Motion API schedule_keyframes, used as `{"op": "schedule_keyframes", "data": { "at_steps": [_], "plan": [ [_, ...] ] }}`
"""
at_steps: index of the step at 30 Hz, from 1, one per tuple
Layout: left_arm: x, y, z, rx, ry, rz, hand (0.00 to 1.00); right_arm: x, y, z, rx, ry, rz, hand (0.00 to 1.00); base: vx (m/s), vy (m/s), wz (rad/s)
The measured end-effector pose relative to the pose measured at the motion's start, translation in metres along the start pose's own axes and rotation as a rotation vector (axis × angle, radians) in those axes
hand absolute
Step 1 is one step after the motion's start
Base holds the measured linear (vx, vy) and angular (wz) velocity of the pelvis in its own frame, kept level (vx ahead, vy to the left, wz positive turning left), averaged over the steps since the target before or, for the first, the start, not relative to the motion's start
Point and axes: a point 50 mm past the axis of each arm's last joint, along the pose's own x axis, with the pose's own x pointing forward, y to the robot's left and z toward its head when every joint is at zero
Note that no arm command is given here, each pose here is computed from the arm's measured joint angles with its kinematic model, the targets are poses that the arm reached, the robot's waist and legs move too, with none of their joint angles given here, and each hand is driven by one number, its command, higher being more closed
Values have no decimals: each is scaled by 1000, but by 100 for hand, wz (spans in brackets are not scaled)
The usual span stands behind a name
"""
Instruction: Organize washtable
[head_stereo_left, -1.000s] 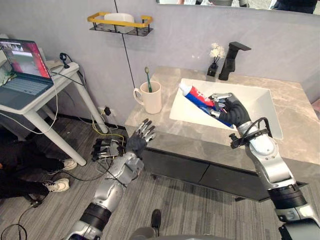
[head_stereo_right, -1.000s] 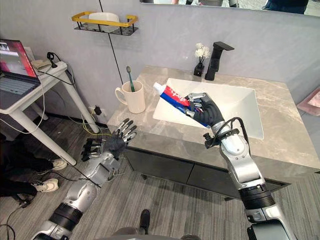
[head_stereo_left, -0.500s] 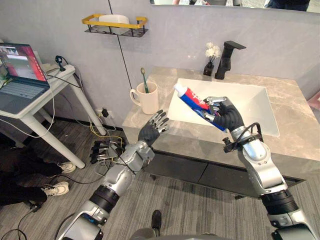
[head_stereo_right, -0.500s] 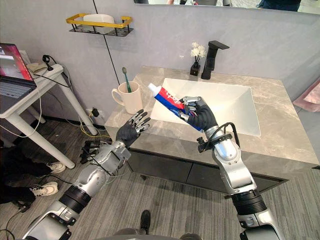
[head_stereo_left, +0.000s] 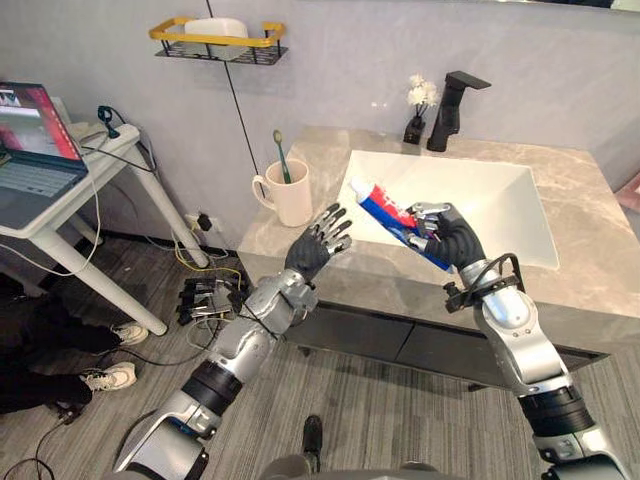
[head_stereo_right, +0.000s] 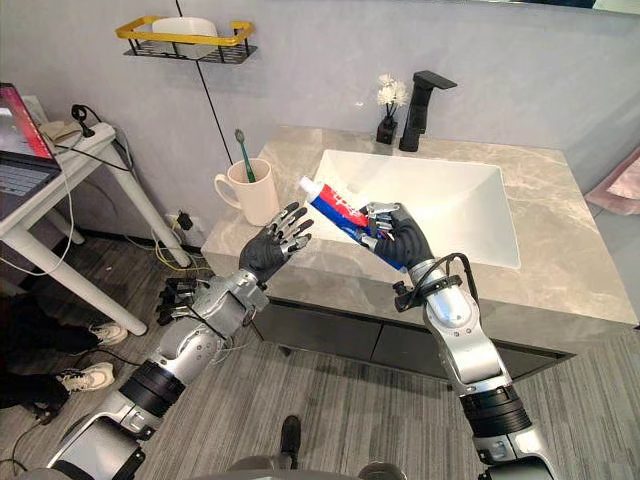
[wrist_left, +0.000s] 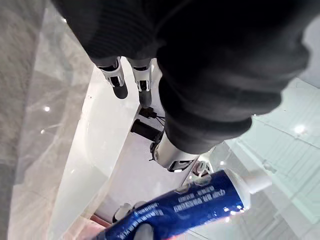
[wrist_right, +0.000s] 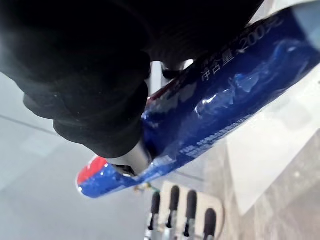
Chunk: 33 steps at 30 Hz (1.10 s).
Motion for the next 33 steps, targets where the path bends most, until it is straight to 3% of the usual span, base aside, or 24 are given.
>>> {"op": "schedule_keyframes", "data": {
  "at_steps": [20, 33],
  "plan": [
    [-12, -20, 10, -47, -60, -80, 0, -10, 17, -14, 78, 52, -6, 100, 4, -20, 1],
    [-8, -32, 2, -117, -48, -106, 0, -7, 44, -12, 141, 33, 80, 100, 15, -36, -6]
  ]
}}
